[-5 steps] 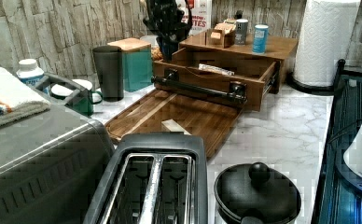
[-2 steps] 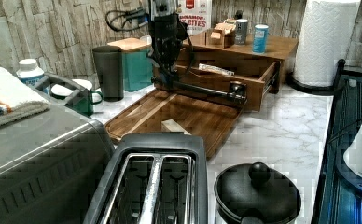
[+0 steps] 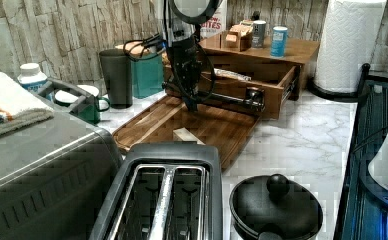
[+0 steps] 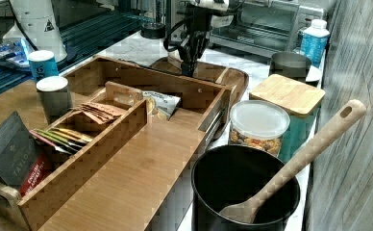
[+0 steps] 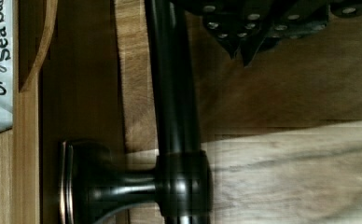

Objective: Close the drawer.

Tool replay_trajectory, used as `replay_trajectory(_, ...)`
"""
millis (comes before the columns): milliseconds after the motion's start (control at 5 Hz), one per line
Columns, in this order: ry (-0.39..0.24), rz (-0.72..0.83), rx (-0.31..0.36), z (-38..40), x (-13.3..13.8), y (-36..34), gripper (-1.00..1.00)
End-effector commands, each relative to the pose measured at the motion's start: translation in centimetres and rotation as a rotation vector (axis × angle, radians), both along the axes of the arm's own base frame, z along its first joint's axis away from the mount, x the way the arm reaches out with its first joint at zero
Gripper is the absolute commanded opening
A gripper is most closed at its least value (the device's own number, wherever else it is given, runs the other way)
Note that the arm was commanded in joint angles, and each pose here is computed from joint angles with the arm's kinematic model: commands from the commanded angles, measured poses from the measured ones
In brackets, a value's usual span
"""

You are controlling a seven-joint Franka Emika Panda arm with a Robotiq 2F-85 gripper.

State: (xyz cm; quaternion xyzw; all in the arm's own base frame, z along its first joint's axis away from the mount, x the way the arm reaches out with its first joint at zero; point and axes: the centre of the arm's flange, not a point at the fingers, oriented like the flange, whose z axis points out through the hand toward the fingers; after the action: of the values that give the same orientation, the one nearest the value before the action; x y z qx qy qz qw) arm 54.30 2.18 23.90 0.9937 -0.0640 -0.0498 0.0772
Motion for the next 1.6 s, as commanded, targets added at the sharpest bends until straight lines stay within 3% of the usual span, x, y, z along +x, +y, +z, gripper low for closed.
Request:
replay_trajectory(200,-0.028,0.201,-0.023,3.0,0.6,-3.9,-1.0)
replay_trajectory(600,-0.049,0.264,0.018,4.0,0.0,-11.5,-1.0)
replay_trajectory(800,-0.019,0.239,0.042,5.0,0.1,-15.3,-1.0)
replay_trajectory(1200,-0.036,0.201,0.09,5.6,0.0,-24.3,-1.0)
replay_trajectory(1400,-0.039,0.171,0.092,6.7,0.1,-29.8,-1.0)
replay_trajectory(1600,-0.118,0.179,0.03,7.3,-1.0,-35.1,-1.0)
